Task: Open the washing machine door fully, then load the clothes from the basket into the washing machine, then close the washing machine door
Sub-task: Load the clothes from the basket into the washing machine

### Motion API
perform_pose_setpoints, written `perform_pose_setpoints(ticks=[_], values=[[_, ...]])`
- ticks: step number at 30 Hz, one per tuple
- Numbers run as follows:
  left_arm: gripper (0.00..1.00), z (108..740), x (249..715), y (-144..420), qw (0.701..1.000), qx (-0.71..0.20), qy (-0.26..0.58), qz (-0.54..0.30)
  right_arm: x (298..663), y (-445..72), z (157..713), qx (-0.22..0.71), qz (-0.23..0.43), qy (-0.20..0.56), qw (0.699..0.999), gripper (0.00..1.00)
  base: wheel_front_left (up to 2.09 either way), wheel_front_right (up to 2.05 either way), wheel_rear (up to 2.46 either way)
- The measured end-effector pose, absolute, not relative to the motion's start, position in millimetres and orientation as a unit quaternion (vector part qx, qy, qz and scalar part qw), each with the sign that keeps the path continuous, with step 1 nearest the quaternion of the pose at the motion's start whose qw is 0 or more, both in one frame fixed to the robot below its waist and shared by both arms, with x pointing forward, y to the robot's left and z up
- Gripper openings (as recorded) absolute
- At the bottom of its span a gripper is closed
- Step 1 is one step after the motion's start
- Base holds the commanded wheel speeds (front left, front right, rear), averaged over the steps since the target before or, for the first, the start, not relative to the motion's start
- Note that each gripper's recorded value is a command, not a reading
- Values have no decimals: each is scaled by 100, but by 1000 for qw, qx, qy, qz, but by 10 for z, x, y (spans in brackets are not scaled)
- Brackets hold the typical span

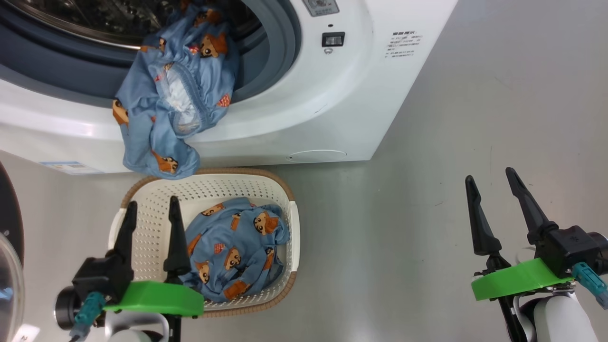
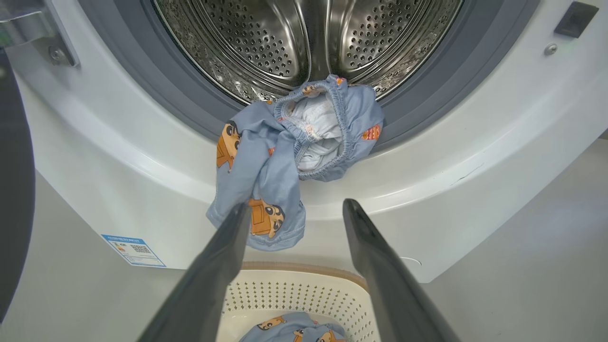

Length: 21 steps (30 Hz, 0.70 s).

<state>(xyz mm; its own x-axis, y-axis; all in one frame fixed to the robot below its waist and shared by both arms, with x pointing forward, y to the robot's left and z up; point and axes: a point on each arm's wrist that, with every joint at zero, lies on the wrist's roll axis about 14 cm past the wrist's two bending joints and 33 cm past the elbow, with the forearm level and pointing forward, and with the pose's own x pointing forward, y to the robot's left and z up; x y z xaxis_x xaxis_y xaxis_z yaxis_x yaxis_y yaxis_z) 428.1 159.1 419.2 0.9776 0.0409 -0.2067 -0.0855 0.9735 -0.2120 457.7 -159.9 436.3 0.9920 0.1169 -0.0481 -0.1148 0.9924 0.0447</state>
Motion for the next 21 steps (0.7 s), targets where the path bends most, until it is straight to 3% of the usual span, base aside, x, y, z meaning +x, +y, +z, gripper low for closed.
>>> perform_pose_setpoints(ticks=[21], values=[[100,4224,4335,1628,989,-95,106,25,4551,-1655,4216,20,50,46,997,100,0,0,0]])
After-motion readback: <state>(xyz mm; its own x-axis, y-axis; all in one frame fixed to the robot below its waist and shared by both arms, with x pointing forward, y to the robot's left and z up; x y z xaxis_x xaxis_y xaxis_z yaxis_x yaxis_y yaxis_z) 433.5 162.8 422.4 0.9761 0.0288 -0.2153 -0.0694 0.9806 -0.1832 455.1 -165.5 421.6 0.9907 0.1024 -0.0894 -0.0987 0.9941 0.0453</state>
